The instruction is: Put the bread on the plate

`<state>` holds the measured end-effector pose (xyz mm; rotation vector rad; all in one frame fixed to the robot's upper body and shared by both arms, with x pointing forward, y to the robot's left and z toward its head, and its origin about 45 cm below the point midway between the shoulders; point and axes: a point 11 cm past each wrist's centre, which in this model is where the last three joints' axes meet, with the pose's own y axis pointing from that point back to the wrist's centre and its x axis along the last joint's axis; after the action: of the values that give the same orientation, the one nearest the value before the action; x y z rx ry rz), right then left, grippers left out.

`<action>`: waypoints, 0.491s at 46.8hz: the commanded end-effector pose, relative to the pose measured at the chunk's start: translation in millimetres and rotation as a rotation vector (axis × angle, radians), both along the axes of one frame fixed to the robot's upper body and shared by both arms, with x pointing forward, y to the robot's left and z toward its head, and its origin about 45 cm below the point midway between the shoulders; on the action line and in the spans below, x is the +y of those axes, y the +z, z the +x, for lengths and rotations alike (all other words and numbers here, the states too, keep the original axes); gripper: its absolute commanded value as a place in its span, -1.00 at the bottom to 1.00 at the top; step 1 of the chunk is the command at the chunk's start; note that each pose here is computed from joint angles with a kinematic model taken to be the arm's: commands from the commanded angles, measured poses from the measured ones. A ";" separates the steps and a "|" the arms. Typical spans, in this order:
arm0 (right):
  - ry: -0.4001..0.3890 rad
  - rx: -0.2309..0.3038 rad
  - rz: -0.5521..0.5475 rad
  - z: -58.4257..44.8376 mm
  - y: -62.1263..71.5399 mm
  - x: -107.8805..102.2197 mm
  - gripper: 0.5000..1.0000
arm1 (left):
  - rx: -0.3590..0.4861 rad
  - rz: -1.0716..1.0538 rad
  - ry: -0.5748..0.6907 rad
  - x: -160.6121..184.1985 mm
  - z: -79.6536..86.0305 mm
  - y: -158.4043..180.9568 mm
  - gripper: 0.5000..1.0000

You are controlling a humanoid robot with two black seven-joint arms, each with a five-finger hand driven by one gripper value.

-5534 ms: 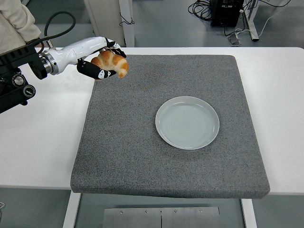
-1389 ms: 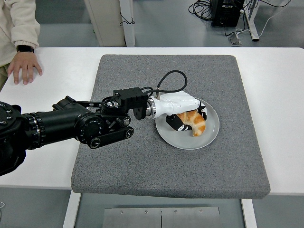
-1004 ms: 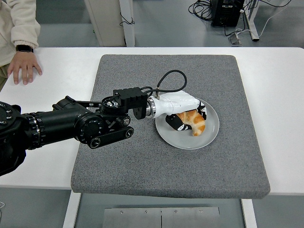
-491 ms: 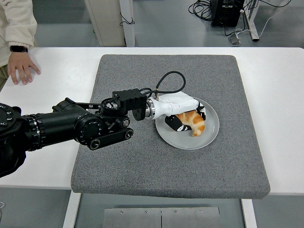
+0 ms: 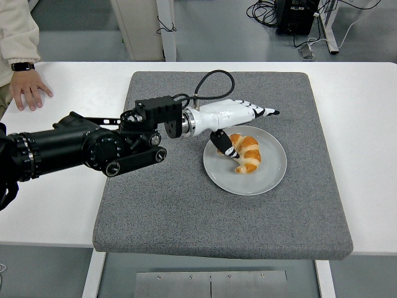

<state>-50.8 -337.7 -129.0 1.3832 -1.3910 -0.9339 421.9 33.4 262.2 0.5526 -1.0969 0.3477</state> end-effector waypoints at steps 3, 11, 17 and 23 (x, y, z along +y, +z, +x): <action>0.001 0.000 0.000 -0.1 0.0 0.0 1.00 | 0.020 -0.042 0.013 -1.5 3.8 21.0 0.88; 0.000 0.000 0.000 0.0 0.0 -0.1 1.00 | 0.071 -0.150 0.076 4.0 18.0 54.2 0.88; 0.000 0.000 0.000 0.0 0.0 -0.1 1.00 | 0.105 -0.235 0.125 13.4 27.7 73.3 0.88; 0.000 0.000 0.000 0.0 0.0 -0.1 1.00 | 0.139 -0.351 0.190 28.0 39.2 94.2 0.88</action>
<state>-50.8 -337.7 -129.0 1.3832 -1.3912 -0.9339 455.7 53.8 348.0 0.3902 -0.8661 0.5967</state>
